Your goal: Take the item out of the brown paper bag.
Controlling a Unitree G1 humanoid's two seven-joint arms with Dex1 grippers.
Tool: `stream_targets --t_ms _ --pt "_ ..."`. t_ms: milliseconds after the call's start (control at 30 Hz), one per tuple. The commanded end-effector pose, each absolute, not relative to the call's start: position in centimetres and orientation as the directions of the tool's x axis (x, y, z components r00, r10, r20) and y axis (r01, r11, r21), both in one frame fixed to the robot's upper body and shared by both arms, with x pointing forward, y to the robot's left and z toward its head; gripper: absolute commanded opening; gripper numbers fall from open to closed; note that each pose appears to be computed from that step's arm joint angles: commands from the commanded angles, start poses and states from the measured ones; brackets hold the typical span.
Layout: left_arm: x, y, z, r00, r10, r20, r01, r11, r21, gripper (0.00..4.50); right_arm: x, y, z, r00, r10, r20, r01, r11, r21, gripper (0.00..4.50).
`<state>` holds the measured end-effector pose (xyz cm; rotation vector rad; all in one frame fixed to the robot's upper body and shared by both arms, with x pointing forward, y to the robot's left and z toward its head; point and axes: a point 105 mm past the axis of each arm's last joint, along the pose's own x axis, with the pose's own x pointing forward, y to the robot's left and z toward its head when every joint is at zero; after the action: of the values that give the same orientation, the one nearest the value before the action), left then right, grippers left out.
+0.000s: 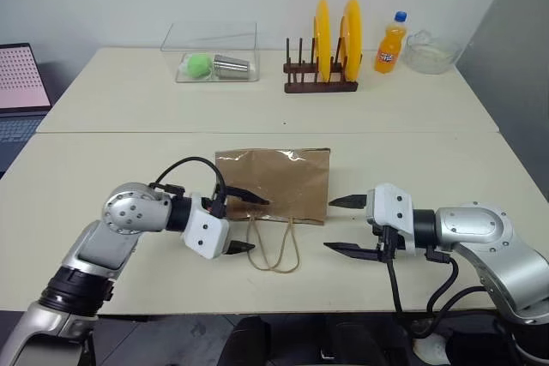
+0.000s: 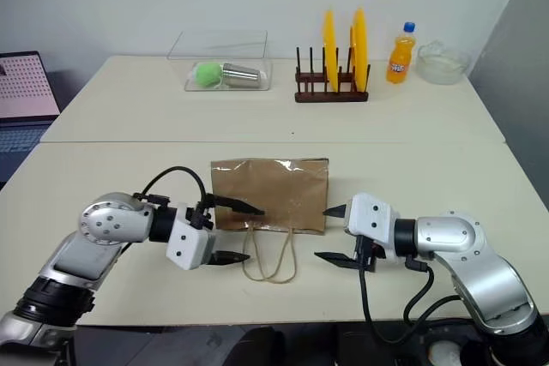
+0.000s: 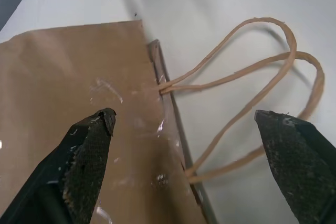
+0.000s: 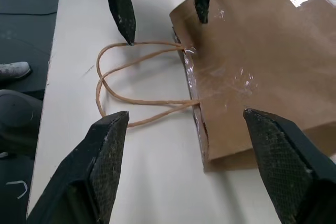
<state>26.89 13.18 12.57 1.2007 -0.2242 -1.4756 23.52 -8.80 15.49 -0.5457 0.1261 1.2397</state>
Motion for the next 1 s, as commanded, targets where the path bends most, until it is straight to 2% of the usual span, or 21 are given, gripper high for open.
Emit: stream_targets --t_ms 33,433,533,767,933,1000 --pt "27.4 12.5 12.1 0.186 -0.824 -0.534 0.588 -0.342 0.733 4.5 23.1 -8.8 16.4 0.356 0.862 -0.362 -0.907 0.224 -0.358 3.69" --pt "27.1 11.8 9.4 0.131 -0.794 -0.593 0.555 -0.437 0.707 4.5 23.2 -9.3 16.8 0.37 0.851 -0.372 -0.902 0.234 -0.362 3.69" --pt "26.8 11.3 8.9 0.104 -0.793 -0.601 0.554 -0.455 0.697 3.88 23.2 -9.2 16.8 0.367 0.853 -0.371 -0.903 0.232 -0.361 3.74" --pt "26.2 10.5 8.7 0.068 -0.808 -0.586 0.558 -0.456 0.693 1.74 23.1 -9.3 16.8 0.365 0.854 -0.37 -0.904 0.23 -0.361 3.74" --pt "27.1 9.7 11.4 0.103 -0.876 -0.471 0.639 -0.304 0.707 0.22 22.9 -9.1 17.4 0.362 0.863 -0.352 -0.89 0.208 -0.406 3.74" --pt "27.8 9.7 12.7 0.128 -0.89 -0.438 0.653 -0.256 0.713 0.05 22.6 -9.0 17.6 0.347 0.87 -0.351 -0.886 0.182 -0.426 3.74"
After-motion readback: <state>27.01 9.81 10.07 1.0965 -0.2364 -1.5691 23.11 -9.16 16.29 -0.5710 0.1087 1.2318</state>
